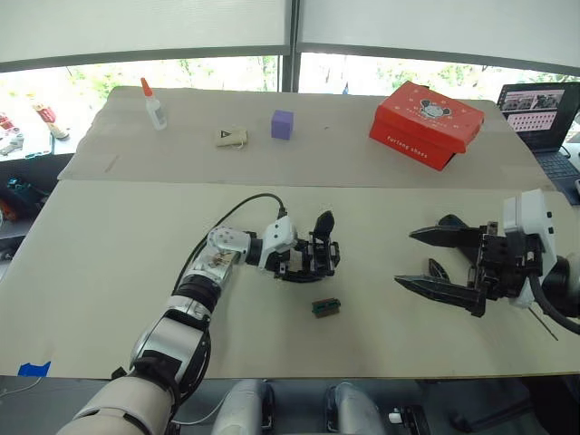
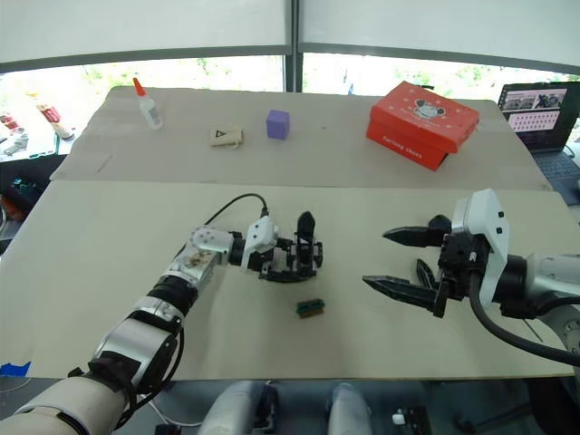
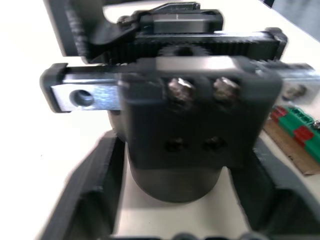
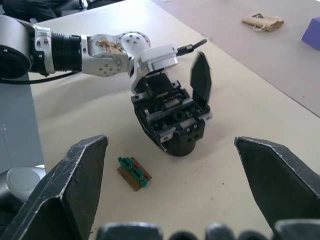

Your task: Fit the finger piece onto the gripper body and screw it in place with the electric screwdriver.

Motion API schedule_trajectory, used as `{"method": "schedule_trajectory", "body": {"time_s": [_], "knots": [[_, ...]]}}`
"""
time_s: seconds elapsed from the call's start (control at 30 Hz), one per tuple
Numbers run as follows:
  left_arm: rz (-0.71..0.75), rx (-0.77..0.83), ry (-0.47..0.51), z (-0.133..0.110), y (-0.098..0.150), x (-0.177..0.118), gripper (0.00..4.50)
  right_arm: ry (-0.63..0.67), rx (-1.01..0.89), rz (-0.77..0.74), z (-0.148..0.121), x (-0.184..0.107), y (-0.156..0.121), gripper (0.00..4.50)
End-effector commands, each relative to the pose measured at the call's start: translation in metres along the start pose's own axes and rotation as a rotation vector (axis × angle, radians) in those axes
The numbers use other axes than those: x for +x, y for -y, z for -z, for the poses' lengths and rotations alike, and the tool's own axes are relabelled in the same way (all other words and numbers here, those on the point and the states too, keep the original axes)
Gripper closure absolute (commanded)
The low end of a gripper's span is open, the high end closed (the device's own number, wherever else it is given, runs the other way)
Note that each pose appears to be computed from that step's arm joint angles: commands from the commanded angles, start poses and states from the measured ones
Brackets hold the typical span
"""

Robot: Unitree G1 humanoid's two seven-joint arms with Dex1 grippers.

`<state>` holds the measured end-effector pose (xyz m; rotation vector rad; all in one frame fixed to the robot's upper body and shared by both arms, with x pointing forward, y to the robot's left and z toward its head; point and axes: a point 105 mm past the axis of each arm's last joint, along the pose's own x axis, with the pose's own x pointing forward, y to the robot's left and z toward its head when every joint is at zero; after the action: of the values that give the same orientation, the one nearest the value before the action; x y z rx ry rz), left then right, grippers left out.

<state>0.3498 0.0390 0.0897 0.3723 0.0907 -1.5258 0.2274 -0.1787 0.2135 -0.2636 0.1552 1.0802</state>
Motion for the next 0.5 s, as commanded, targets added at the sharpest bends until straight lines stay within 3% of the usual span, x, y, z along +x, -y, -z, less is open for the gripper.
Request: {"method": "schedule_trajectory", "body": {"time_s": [0.03,0.13,0.27,0.5], "knots": [[-0.006,0.005,-0.023,0.003,0.001,-0.019,0.01,-0.004,-0.077,0.032,-0.01,-0.011,0.005,0.0],[0.018,-0.042,-0.051,0.001,0.01,-0.062,0.01,-0.03,-0.103,0.051,-0.011,-0.018,0.012,0.0],[-0.013,-0.086,0.001,-0.037,0.015,-0.097,0.01,-0.098,-0.081,0.075,-0.015,-0.027,0.026,0.0],[0.027,-0.085,0.09,-0.111,0.054,-0.113,0.01,-0.318,0.304,0.242,0.0,-0.034,0.063,0.0]]}}
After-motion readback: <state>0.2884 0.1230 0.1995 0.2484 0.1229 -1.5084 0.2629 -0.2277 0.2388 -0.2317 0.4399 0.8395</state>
